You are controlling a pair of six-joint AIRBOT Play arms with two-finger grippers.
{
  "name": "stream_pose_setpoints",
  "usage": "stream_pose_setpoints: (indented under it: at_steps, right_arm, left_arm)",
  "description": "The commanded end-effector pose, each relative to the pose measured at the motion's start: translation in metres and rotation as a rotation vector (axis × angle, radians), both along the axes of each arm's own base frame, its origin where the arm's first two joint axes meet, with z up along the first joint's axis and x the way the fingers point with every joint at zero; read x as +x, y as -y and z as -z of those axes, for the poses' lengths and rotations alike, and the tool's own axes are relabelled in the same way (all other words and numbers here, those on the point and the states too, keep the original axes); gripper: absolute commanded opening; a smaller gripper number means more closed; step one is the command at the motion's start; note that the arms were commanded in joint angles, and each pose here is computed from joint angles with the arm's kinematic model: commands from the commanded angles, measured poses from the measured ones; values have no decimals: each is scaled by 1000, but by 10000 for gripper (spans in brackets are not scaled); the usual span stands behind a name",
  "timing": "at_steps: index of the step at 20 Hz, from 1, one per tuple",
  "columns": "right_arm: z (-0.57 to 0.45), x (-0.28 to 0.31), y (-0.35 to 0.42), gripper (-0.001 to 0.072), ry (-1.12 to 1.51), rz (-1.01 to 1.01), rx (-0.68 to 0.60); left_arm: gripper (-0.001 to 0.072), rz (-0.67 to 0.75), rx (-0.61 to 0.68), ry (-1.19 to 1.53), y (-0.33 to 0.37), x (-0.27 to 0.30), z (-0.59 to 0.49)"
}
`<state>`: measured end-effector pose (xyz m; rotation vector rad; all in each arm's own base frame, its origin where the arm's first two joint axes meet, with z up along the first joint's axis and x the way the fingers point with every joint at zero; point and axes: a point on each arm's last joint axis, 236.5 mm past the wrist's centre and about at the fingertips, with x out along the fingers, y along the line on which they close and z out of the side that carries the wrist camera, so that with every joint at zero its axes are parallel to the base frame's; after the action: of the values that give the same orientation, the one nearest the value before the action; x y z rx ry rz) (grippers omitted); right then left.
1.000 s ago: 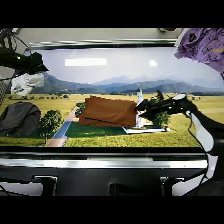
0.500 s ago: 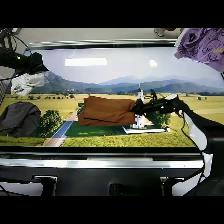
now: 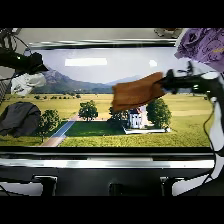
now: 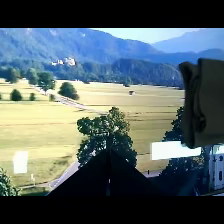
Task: Fold the clothes and pants, and hang the long-sleeved shirts on hangers.
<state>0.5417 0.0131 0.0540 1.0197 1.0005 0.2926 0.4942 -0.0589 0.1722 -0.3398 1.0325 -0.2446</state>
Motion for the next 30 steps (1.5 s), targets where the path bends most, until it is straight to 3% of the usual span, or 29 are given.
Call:
stream_pose_setpoints:
  at_steps: [1, 6, 10, 19, 26, 30]
  right_arm:
    - [-30, 5, 109, 26, 48, 236, -28]
    - [-20, -70, 258, 25, -82, 514, -189]
    - [16, -156, 317, 26, -292, 654, -304]
    - [113, -290, 270, 27, -677, 758, -340]
    - [124, -355, 261, 26, -876, 724, -462]
    - [124, -369, 255, 27, -940, 697, -467]
  left_arm:
    - [19, -1, 1, 1, 0, 0, 0]
    - [19, -1, 0, 1, 0, 0, 0]
    - [20, -1, 0, 0, 0, 0, 0]
    - [19, 2, 1, -7, 0, -2, 1]
    - [19, 8, 2, -22, 0, -5, 3]
    - [20, 8, 2, -22, 0, -5, 3]
